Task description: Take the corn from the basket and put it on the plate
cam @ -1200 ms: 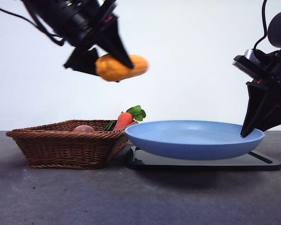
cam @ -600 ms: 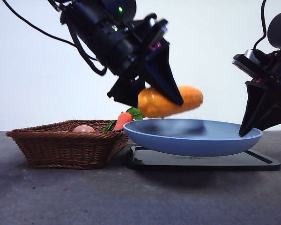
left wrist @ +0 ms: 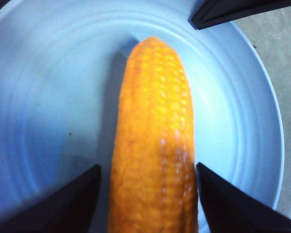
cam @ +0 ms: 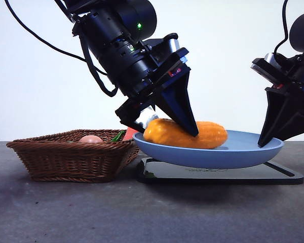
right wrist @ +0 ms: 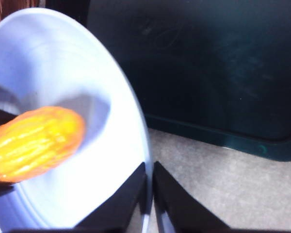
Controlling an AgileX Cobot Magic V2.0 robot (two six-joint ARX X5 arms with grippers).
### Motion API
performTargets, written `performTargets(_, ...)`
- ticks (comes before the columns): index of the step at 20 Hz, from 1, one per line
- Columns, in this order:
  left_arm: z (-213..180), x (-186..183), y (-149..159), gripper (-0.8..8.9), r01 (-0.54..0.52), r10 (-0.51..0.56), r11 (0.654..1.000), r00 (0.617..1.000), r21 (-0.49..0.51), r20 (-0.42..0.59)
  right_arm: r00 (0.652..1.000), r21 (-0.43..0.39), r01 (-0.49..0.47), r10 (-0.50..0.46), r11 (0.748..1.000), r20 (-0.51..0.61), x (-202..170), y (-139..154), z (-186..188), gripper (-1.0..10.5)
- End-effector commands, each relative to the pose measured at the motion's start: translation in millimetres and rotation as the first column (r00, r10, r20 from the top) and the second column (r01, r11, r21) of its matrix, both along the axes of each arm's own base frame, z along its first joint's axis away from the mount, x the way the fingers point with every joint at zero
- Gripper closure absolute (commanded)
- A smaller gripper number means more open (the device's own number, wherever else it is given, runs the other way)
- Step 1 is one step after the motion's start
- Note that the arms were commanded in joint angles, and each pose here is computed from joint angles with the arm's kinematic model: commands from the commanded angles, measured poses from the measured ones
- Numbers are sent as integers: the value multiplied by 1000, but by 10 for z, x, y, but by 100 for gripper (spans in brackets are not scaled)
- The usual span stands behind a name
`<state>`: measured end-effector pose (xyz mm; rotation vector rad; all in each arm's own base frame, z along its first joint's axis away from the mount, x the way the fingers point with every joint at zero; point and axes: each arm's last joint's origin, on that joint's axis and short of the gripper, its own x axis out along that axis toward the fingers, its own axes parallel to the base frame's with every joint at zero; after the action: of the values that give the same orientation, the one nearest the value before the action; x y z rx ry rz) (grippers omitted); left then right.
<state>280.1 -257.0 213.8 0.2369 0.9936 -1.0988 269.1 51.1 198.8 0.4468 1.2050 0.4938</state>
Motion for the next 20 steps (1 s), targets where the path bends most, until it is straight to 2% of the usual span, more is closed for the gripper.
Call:
performTargets(1, -49, 12, -61, 461, 5, -5, 1000, 1000, 5, -9, 1000, 13, 0, 0, 1000, 11, 51, 16, 29, 945)
performTargets(5, 94, -4, -44, 461, -10, 10, 1000, 1000, -20, 4, 1000, 13, 1, -1, 1000, 12, 51, 15, 29, 945)
performTargets(13, 760, -13, 9, 462, -16, 21, 997, 997, -80, 69, 998, 14, 27, -28, 1000, 60, 144, -40, 177, 945)
performTargets(16, 1002, -46, 59, 462, -17, 27, 994, 995, -106, 98, 993, 17, 66, -67, 998, 101, 278, -131, 347, 945)
performTargets(20, 1237, -148, 146, 462, -11, 34, 988, 989, -152, 146, 990, 15, 106, -107, 994, 95, 571, -251, 436, 945)
